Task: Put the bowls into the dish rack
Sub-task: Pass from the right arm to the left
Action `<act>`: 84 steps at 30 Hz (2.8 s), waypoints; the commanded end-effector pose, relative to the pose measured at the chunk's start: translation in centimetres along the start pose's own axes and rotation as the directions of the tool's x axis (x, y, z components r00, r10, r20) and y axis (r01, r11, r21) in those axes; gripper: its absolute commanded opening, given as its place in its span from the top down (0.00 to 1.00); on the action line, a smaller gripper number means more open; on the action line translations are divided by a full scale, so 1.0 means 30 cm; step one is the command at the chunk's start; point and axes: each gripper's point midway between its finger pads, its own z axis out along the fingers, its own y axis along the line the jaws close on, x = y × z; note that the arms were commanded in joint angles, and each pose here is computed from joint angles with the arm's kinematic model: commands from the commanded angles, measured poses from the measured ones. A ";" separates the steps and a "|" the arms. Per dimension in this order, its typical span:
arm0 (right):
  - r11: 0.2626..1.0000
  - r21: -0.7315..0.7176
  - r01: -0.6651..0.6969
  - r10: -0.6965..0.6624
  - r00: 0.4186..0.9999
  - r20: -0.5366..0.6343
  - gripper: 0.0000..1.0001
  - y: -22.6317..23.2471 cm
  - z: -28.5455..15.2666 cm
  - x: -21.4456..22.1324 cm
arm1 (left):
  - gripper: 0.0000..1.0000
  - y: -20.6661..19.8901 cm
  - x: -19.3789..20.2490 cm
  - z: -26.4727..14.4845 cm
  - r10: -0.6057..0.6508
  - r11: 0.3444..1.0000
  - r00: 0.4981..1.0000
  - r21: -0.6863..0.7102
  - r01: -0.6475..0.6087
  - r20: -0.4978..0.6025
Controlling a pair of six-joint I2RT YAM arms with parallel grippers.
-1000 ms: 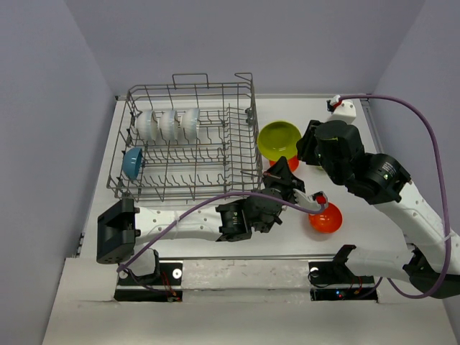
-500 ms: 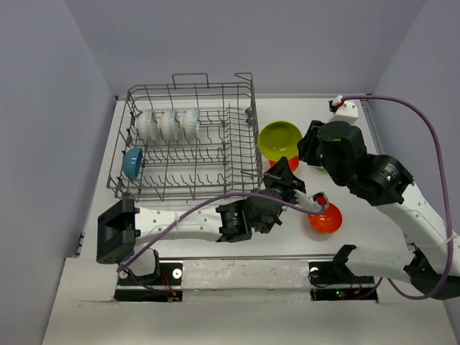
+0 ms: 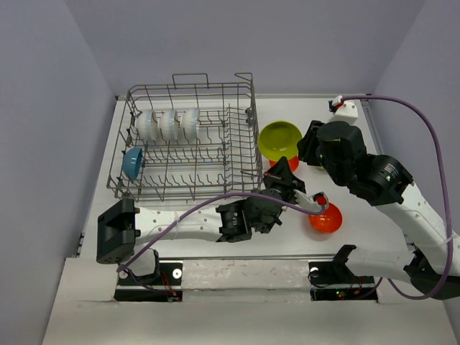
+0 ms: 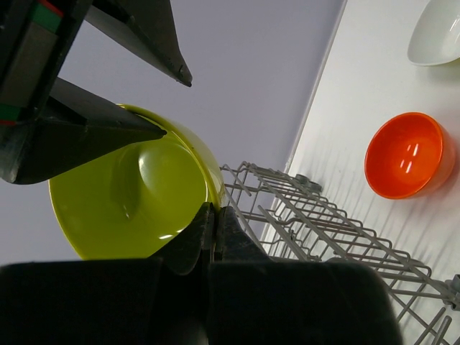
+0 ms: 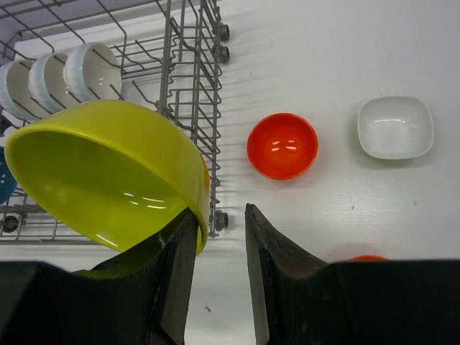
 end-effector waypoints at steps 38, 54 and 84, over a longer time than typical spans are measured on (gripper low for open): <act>0.999 -0.029 -0.031 0.033 0.996 0.083 0.99 -0.015 -0.042 -0.063 | 0.73 0.173 -0.038 0.000 -0.064 0.983 0.998 -0.176 0.058 -0.029; 0.998 -0.049 -0.028 0.032 0.996 0.081 0.99 -0.010 -0.061 -0.077 | 0.59 0.170 -0.009 0.033 -0.032 0.983 0.998 -0.183 0.022 -0.051; 0.998 -0.047 -0.032 0.035 0.996 0.077 0.99 -0.022 -0.071 -0.071 | 1.00 0.177 -0.002 0.070 -0.024 0.980 0.998 -0.200 0.013 -0.052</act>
